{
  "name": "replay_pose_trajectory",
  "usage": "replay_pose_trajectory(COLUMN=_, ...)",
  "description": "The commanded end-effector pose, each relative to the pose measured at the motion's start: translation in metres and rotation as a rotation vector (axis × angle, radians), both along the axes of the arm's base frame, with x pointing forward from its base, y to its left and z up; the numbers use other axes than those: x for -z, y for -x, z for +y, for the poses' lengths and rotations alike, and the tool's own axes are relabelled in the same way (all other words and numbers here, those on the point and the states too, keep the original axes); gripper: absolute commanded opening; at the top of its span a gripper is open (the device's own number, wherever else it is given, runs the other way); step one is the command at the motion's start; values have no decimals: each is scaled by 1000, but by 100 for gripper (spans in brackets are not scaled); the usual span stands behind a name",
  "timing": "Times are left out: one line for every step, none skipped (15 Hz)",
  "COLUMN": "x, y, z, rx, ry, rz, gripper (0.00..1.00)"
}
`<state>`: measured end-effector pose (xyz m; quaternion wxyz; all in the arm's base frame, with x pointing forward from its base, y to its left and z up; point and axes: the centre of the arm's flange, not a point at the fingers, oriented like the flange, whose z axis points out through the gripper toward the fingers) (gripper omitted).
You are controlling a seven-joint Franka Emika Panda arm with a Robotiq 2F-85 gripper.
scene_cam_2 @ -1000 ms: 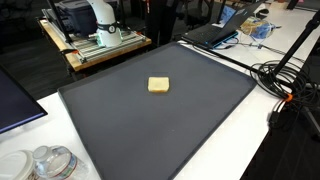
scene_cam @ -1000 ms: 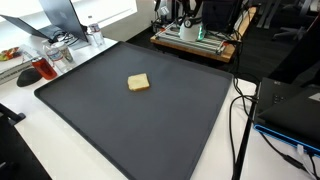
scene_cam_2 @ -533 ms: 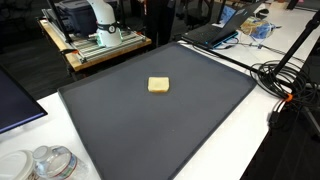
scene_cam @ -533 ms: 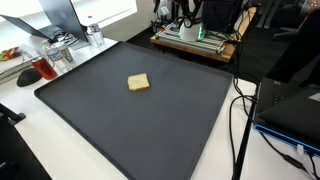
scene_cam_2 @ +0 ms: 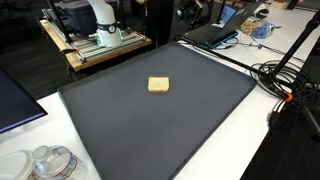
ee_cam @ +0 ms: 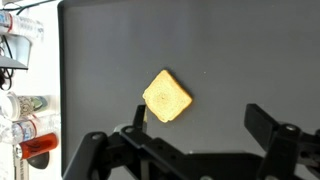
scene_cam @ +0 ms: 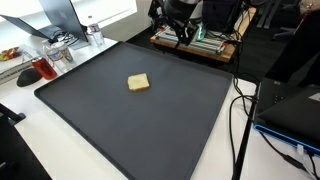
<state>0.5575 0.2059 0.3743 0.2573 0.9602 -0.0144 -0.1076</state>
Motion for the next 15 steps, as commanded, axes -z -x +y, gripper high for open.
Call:
replay_pose_trajectory(x=17, y=-53, z=31, rx=117, ry=49, rz=6, gripper=100)
replay_pose_trajectory(x=24, y=-62, z=36, rx=139, ry=67, rz=1, gripper=100)
replay_pose_trajectory(x=30, y=-71, z=41, rx=154, ry=77, rz=-3, gripper=100)
replay_pose_trajectory(x=35, y=-78, z=44, rx=168, ry=81, rz=8, gripper=100)
replay_pose_trajectory(x=40, y=-88, z=46, rx=193, ry=100, rz=-12, gripper=100)
replay_pose_trajectory(x=43, y=-97, z=45, rx=195, ry=89, rz=16, gripper=100)
replay_pose_trajectory(x=46, y=-106, z=42, rx=211, ry=86, rz=24, gripper=100)
replay_pose_trajectory(x=47, y=-115, z=37, rx=211, ry=68, rz=52, gripper=100)
replay_pose_trajectory(x=48, y=-127, z=28, rx=215, ry=32, rz=77, gripper=100)
replay_pose_trajectory(x=49, y=-135, z=21, rx=229, ry=21, rz=83, gripper=100)
replay_pose_trajectory(x=48, y=-143, z=13, rx=224, ry=-10, rz=102, gripper=100)
replay_pose_trajectory(x=49, y=-151, z=4, rx=223, ry=-29, rz=116, gripper=100)
replay_pose_trajectory(x=50, y=-159, z=-6, rx=216, ry=-50, rz=129, gripper=100)
replay_pose_trajectory(x=51, y=-167, z=-17, rx=206, ry=-73, rz=148, gripper=100)
replay_pose_trajectory(x=52, y=-173, z=-27, rx=194, ry=-96, rz=161, gripper=100)
